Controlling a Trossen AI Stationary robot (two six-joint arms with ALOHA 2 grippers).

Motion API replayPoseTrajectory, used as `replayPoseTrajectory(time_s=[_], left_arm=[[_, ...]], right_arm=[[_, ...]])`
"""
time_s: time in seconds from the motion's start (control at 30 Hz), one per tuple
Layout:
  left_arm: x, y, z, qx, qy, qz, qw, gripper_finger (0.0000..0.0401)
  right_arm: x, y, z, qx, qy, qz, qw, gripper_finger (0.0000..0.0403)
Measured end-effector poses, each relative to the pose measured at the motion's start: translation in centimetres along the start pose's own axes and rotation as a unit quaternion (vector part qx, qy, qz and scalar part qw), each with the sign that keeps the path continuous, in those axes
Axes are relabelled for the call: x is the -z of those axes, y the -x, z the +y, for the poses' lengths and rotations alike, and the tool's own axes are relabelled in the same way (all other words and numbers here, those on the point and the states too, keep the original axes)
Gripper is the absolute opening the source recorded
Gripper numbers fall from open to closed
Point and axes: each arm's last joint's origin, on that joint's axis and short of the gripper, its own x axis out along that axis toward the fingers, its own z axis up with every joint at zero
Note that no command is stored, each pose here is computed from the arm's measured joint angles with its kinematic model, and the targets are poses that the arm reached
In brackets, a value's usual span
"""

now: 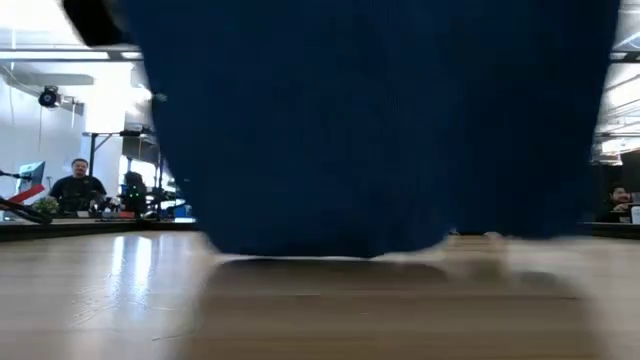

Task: Fold microfiber towels
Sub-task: Fold the dark blue microfiber towel

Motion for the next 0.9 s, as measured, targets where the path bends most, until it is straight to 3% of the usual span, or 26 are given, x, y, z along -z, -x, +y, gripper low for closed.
replayPoseTrajectory(time_s=[0.13, 0.23, 0.4, 0.53, 0.73, 0.9], left_arm=[[0.8, -0.5, -2.6, 0.069, 0.018, -0.022, 0.997, 0.0000], [0.9, -0.5, -2.8, 0.052, 0.017, -0.038, 0.998, 0.0000], [1.2, -0.8, -0.2, -0.067, 0.001, -0.014, 0.998, 0.0000], [1.4, -1.1, 2.4, -0.190, -0.002, 0.004, 0.982, 0.0000], [0.5, -2.8, 5.5, -0.278, -0.077, 0.008, 0.957, 0.0000], [-0.6, -4.5, 9.4, -0.342, -0.078, 0.029, 0.936, 0.0000]], right_arm=[[1.9, -1.0, 1.9, -0.037, -0.042, 0.008, 0.998, 0.0009], [2.2, -1.5, 1.8, -0.022, -0.039, 0.001, 0.999, 0.0009], [2.0, -3.3, -1.0, 0.062, -0.026, -0.007, 0.998, 0.0009], [2.4, -5.3, -4.2, 0.116, -0.026, -0.010, 0.993, 0.0009], [3.3, -8.5, -9.5, 0.174, -0.022, -0.011, 0.984, 0.0009], [3.2, -10.3, -13.7, 0.205, -0.036, -0.027, 0.978, 0.0009]])
